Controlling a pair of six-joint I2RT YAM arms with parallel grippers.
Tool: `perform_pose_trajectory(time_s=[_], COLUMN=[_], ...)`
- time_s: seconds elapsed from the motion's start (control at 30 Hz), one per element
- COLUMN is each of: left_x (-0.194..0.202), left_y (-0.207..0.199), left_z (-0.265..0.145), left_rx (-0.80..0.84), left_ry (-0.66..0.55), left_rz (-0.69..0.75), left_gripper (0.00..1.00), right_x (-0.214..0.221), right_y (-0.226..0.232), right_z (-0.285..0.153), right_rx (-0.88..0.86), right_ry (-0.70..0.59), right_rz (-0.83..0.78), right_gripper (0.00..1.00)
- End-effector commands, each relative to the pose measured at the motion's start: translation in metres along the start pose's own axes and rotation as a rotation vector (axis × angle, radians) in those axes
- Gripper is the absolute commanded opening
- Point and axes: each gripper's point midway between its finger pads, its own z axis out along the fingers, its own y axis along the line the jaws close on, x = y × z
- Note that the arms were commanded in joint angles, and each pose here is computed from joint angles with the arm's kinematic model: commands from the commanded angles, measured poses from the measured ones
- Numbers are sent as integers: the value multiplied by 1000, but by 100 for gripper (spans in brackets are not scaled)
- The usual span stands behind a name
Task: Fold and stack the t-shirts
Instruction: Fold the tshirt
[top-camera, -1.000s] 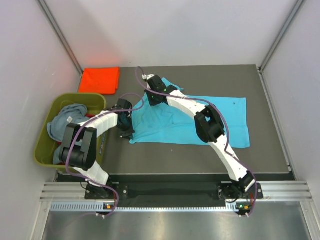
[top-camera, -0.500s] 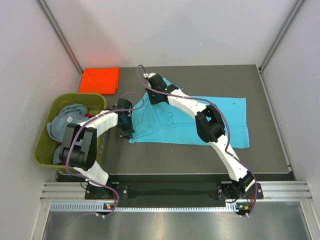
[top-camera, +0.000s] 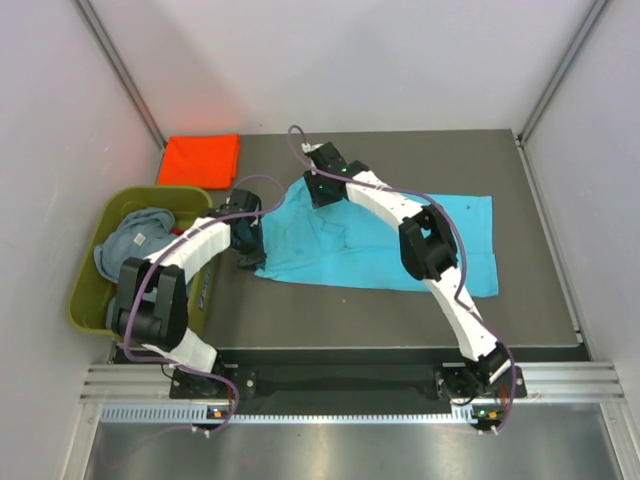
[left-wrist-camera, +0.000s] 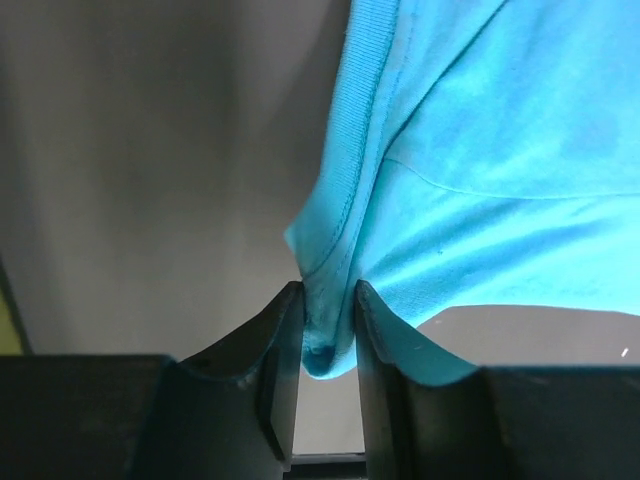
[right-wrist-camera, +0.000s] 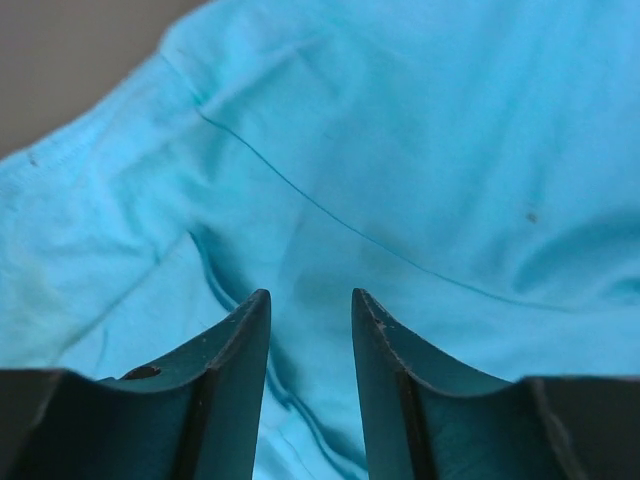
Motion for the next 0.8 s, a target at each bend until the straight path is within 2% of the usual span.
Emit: perform_pose_trajectory(time_s=[0.0, 0.17, 0.33, 0.43, 0.5, 0.53, 0.67, 0.77], left_x=[-12, -12, -9, -6, -6, -12, -24, -52], left_y=[1, -2, 0, 1, -5, -10, -38, -60], left_z=[-25, -35, -42, -46, -48, -48, -44, -41], left_rx=[-1, 13, 9, 15, 53, 77, 188, 247], left_ry=[-51, -51, -36, -45, -53, -73, -29, -55], left_rz=[8, 8, 13, 21, 37, 44, 50, 45], left_gripper=[34, 38, 40, 40, 41, 41, 40, 40], right_x=[-50, -14, 2, 8, 0, 18, 38, 58], right_y=[-18, -23, -25, -41, -60, -69, -122, -163], right_z=[-74, -85, -100, -111, -128, -127, -153, -174], right_rx=[-1, -35, -43, -27, -20, -12, -2, 60], right_ry=[-89, 7, 44, 50, 8, 41, 20, 13], right_rz=[9, 7, 17, 64, 135, 168, 331, 422], right_gripper=[39, 40, 41, 41, 41, 41, 43, 44])
